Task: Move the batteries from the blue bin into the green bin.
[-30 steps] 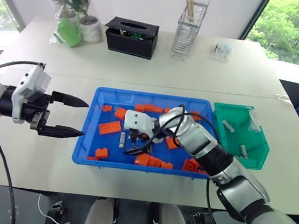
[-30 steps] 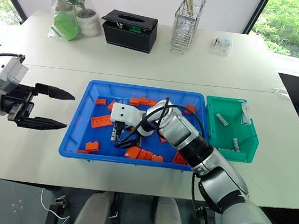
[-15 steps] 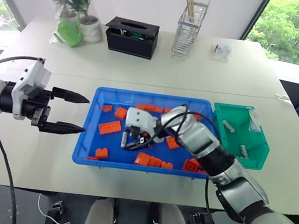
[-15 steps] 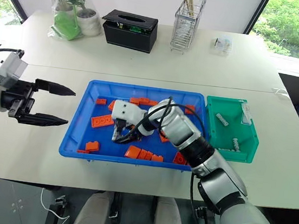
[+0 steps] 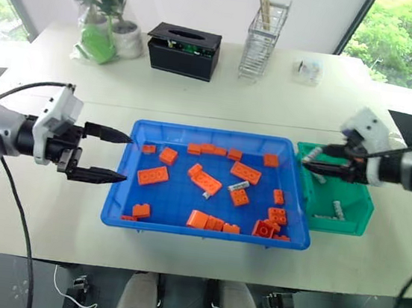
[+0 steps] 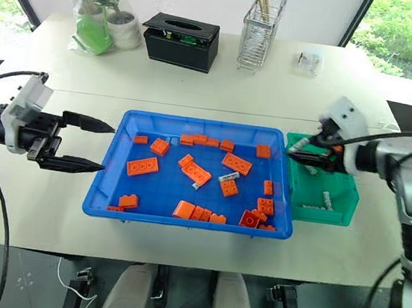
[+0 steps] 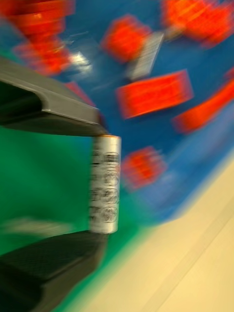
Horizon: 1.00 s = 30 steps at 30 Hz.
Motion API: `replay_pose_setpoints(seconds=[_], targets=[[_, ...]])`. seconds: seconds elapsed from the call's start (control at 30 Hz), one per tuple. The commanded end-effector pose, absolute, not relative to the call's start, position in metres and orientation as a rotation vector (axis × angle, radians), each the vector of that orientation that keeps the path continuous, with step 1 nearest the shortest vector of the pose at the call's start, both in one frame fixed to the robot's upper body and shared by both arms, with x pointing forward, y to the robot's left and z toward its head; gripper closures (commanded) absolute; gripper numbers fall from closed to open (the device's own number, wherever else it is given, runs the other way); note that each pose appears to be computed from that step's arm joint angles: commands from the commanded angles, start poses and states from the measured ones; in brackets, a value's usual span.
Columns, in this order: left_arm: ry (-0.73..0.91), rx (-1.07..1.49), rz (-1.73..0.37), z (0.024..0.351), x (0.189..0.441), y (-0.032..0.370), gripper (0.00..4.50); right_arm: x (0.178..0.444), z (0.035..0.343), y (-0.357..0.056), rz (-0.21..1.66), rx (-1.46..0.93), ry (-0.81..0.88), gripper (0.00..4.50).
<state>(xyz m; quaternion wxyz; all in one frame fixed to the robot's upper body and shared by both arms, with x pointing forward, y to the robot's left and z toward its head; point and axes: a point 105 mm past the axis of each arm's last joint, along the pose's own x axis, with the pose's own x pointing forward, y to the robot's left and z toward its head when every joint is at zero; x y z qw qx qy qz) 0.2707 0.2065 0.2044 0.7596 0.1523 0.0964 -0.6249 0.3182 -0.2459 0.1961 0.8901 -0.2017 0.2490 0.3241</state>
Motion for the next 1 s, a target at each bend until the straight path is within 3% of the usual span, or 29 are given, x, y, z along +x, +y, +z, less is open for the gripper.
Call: replay_pose_setpoints(seconds=[0.03, 0.13, 0.2, 0.3, 0.4, 0.57, 0.77, 1.0], targets=[[0.174, 0.371, -1.374, 0.214, 0.275, 0.204, 0.00, 0.310, 0.212, -0.253, 0.641, -0.466, 0.454, 2.26], [0.166, 0.375, -1.379, 0.216, 0.278, 0.203, 0.00, 0.310, 0.210, -0.262, 0.599, -0.474, 0.458, 2.26], [0.164, 0.377, -1.382, 0.217, 0.279, 0.203, 0.00, 0.310, 0.211, -0.267, 0.582, -0.497, 0.455, 1.21], [0.162, 0.379, -1.384, 0.217, 0.279, 0.203, 0.00, 0.313, 0.221, -0.260, 0.604, -0.498, 0.408, 0.03], [0.161, 0.379, -1.383, 0.217, 0.279, 0.204, 0.00, 0.318, 0.234, -0.242, 0.654, -0.484, 0.348, 0.03], [0.159, 0.378, -1.386, 0.217, 0.279, 0.202, 0.00, 0.320, 0.234, -0.151, 0.928, -0.405, 0.278, 0.03], [0.153, 0.379, -1.387, 0.216, 0.278, 0.200, 0.00, 0.326, 0.187, -0.072, 1.043, -0.374, 0.350, 0.03], [0.162, 0.407, -1.354, 0.217, 0.278, 0.206, 0.00, 0.327, 0.139, -0.047, 1.050, -0.498, 0.426, 0.03]])
